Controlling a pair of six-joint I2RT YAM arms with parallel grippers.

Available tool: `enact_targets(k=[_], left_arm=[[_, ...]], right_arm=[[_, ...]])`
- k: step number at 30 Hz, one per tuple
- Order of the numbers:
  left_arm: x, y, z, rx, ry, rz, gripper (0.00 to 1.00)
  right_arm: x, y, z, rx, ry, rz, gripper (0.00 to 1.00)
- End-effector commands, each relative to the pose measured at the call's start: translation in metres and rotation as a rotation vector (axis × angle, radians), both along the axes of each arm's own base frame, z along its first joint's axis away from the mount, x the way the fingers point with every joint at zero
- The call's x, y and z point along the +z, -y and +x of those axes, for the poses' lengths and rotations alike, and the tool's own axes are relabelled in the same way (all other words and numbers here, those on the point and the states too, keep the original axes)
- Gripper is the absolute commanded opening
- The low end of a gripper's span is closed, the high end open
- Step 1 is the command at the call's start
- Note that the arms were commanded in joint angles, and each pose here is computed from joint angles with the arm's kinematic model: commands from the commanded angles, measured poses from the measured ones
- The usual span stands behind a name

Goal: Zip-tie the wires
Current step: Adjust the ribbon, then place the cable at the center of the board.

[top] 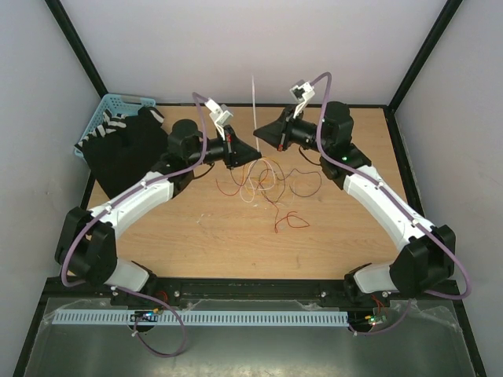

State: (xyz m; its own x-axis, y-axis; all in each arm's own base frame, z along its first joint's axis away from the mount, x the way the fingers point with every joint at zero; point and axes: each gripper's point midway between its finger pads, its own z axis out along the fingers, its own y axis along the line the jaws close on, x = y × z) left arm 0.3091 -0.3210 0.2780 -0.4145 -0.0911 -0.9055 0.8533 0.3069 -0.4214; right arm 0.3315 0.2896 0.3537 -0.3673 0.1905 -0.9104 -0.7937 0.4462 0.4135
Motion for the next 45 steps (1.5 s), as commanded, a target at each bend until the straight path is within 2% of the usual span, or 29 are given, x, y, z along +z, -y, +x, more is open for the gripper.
enact_targets(k=[1,2,3,6,9,12,15,19,25,31,35,41,45], left_arm=[[-0.06,0.005,-0.026,-0.07,-0.223,0.113,0.0],[-0.055,0.005,-0.025,-0.064,-0.218,0.105,0.0],[-0.05,0.005,-0.023,-0.059,-0.216,0.097,0.0],[-0.034,0.006,-0.014,-0.042,-0.217,0.071,0.0],[-0.022,0.009,-0.004,-0.023,-0.21,0.054,0.0],[-0.009,0.019,0.01,-0.018,-0.209,0.037,0.0],[0.004,0.037,0.022,-0.032,-0.197,0.029,0.0],[0.02,0.065,0.035,-0.027,-0.145,0.044,0.0],[0.039,0.094,0.045,-0.027,-0.113,0.019,0.0],[0.047,0.098,0.04,-0.012,-0.07,0.022,0.0],[0.054,0.094,0.032,-0.018,-0.059,0.016,0.0],[0.065,0.088,0.014,-0.04,-0.042,0.007,0.0],[0.08,0.083,-0.001,-0.06,-0.025,-0.013,0.0]], right_arm=[[0.107,0.021,-0.001,-0.087,0.33,0.132,0.0],[0.106,0.024,-0.002,-0.098,0.335,0.121,0.0],[0.099,0.028,-0.001,-0.118,0.333,0.102,0.05],[0.083,0.05,0.0,-0.201,0.333,0.047,0.43],[0.06,0.085,0.002,-0.31,0.292,0.01,0.69],[0.036,0.126,0.004,-0.463,0.242,-0.036,0.81],[0.02,0.164,-0.001,-0.621,0.229,-0.09,0.89],[-0.006,0.18,-0.015,-0.666,0.218,-0.156,1.0],[-0.066,0.158,-0.022,-0.513,0.209,-0.201,0.99],[-0.081,0.139,-0.026,-0.429,0.245,-0.08,0.99],[-0.093,0.139,-0.012,-0.457,0.221,-0.052,0.99],[-0.094,0.136,0.001,-0.481,0.24,0.093,0.99],[-0.101,0.139,0.018,-0.526,0.245,0.11,0.99]])
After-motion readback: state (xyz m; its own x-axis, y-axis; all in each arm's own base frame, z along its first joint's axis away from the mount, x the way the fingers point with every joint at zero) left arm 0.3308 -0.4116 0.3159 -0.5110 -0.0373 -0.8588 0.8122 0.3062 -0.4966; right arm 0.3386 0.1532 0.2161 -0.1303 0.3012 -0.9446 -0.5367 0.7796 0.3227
